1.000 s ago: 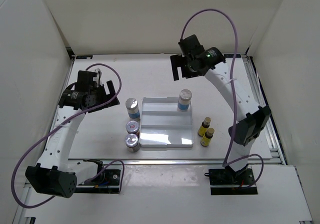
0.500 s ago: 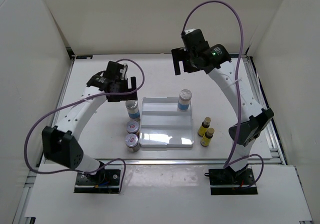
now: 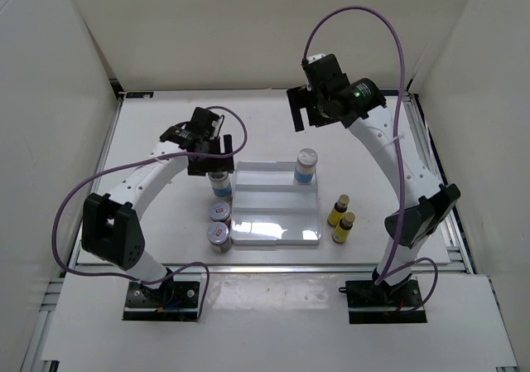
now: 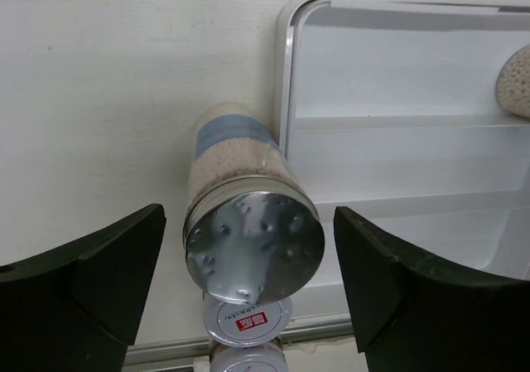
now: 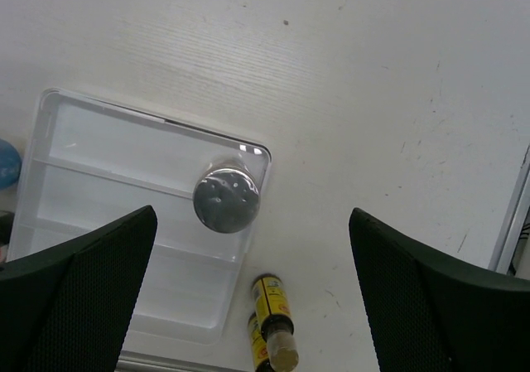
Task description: Organize the condiment bottles
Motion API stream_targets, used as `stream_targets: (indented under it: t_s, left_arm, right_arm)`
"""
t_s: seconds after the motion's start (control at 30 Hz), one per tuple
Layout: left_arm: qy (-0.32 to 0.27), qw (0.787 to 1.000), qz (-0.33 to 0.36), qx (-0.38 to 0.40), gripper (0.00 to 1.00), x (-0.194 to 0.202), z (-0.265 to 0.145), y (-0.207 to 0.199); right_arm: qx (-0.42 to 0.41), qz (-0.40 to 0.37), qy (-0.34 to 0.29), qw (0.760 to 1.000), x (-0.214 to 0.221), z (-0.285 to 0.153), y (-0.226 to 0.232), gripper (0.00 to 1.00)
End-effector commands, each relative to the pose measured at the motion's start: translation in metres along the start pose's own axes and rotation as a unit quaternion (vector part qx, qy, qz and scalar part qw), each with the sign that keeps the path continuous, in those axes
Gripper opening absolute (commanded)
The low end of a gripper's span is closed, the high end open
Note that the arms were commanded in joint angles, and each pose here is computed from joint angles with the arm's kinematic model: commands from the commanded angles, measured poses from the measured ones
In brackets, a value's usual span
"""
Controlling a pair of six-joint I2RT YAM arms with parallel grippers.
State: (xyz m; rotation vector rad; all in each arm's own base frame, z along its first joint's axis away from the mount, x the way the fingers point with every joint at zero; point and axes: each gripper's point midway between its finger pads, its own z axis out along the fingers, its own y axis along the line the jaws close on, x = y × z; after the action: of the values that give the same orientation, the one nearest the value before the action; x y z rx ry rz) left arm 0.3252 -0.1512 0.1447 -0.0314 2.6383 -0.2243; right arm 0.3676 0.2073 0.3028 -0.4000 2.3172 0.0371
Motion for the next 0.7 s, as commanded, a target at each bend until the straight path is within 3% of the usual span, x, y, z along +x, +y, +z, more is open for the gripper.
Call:
stream_targets:
  t_s: [0.0,0.17,0.27,0.4,0.43,0.5,0.67]
  left_arm:
    - [-0.006,1.000,-0.015,-0.006,0.89,0.004,-0.003,0.004]
    - [0.003,1.000,-0.020,-0.010,0.76,0.011,0.001,0.006]
    - [-0.016,1.000,-0.016,-0.007,0.61,-0.003,-0.006,0.003]
    - [-0.066,0.998,-0.008,-0.014,0.40,-0.035,-0.023,0.001]
    - [-0.071,0.997,-0.008,-0.018,0.26,-0.039,-0.028,0.002]
    - [-0.103,0.994,-0.013,-0.026,0.13,-0.060,-0.043,0.001]
    - [-0.178,0.984,-0.028,-0.007,0.11,-0.107,-0.087,-0.013]
  right_arm:
    - [0.017,-0.006,-0.022,1.000,-0.004,-0.015,-0.013,1.00]
    - [0.027,-0.006,-0.022,0.999,0.002,-0.021,-0.019,1.00]
    - [0.033,-0.013,-0.014,0.999,0.008,-0.019,-0.022,1.00]
    - [0.034,-0.015,-0.010,0.999,0.011,-0.017,-0.022,1.00]
    - [0.034,-0.015,-0.010,0.999,0.011,-0.017,-0.022,1.00]
    - [0.034,-0.010,-0.010,0.999,0.012,-0.019,-0.022,1.00]
    - [0.040,-0.014,-0.001,0.999,0.020,-0.017,-0.024,1.00]
